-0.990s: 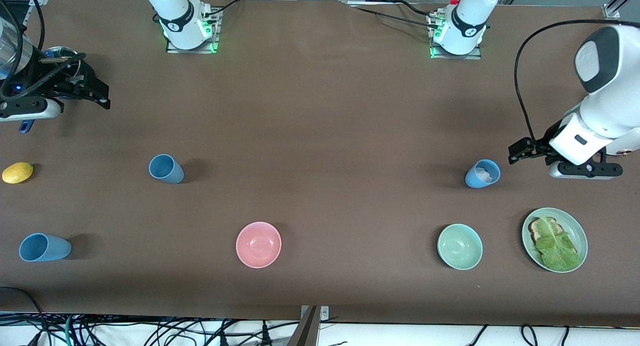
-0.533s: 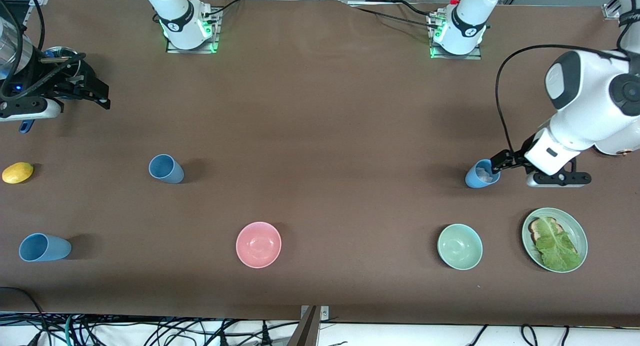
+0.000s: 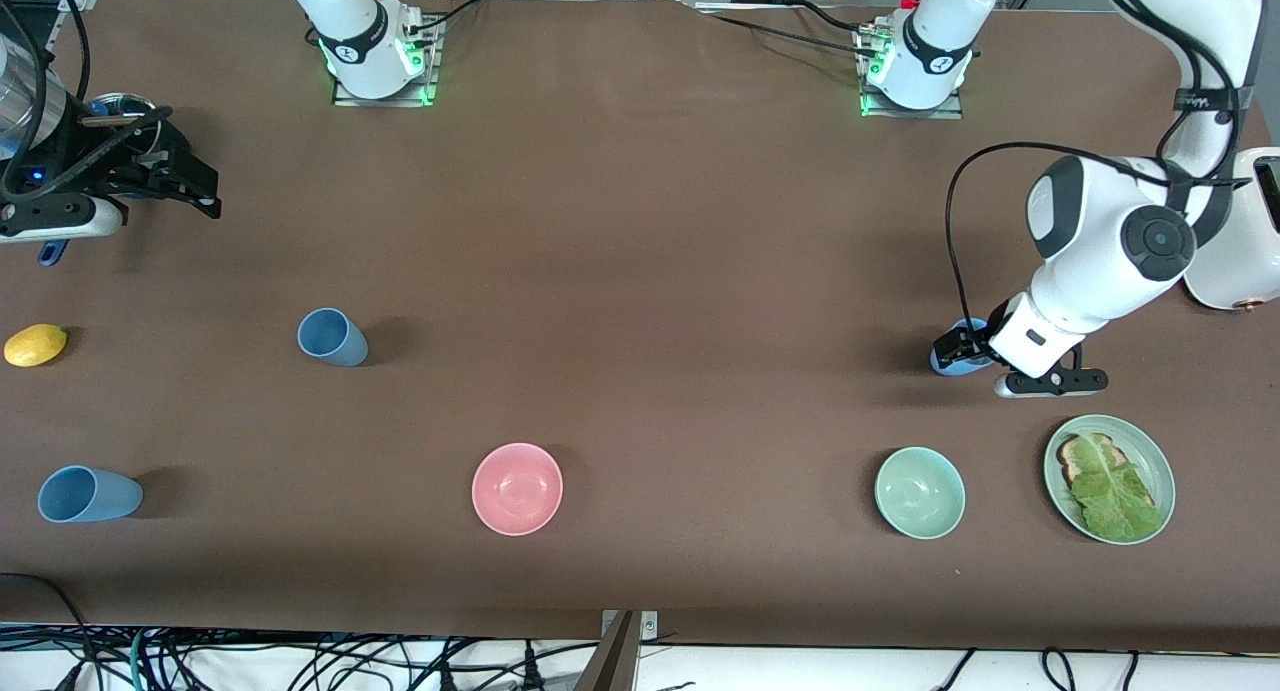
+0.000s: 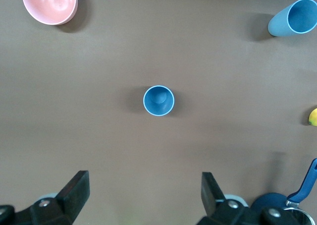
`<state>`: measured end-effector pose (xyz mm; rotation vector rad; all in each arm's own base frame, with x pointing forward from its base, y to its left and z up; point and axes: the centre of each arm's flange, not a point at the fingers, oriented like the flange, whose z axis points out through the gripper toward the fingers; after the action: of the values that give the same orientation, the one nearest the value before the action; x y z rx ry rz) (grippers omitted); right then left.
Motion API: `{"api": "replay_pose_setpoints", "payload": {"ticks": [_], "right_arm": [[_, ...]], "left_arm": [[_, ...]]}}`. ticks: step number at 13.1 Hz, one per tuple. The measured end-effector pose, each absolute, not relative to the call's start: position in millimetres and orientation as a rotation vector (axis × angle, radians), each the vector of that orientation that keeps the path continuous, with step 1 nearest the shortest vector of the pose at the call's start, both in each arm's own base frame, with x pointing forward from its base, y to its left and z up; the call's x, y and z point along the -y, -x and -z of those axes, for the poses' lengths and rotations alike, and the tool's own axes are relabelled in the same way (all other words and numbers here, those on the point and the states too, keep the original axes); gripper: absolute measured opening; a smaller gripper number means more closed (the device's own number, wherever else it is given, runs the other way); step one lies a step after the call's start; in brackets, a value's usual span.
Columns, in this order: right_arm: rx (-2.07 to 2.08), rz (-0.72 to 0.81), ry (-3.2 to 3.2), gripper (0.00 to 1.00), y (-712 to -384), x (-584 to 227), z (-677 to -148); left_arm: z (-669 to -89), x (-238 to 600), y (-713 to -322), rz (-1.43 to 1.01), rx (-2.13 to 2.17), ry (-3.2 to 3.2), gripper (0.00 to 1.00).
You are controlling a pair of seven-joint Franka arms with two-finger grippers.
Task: Stack blue cups with both arms
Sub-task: 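Move the left gripper down over the blue cup holding tissue, then grasp the tissue cup with the left gripper while the right gripper reaches another cup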
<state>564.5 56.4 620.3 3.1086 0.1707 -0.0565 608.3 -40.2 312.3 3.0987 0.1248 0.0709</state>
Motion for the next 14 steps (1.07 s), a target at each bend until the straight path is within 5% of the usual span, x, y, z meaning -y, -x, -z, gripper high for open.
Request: {"api": "replay_pose_setpoints", "payload": {"ticks": [14], "right_arm": [[-0.183,0.074,-3.107,1.0,-566,-61,-612]], "left_arm": [[-276,49,-573,-0.02,-0.176,-3.102,1.0]]}}
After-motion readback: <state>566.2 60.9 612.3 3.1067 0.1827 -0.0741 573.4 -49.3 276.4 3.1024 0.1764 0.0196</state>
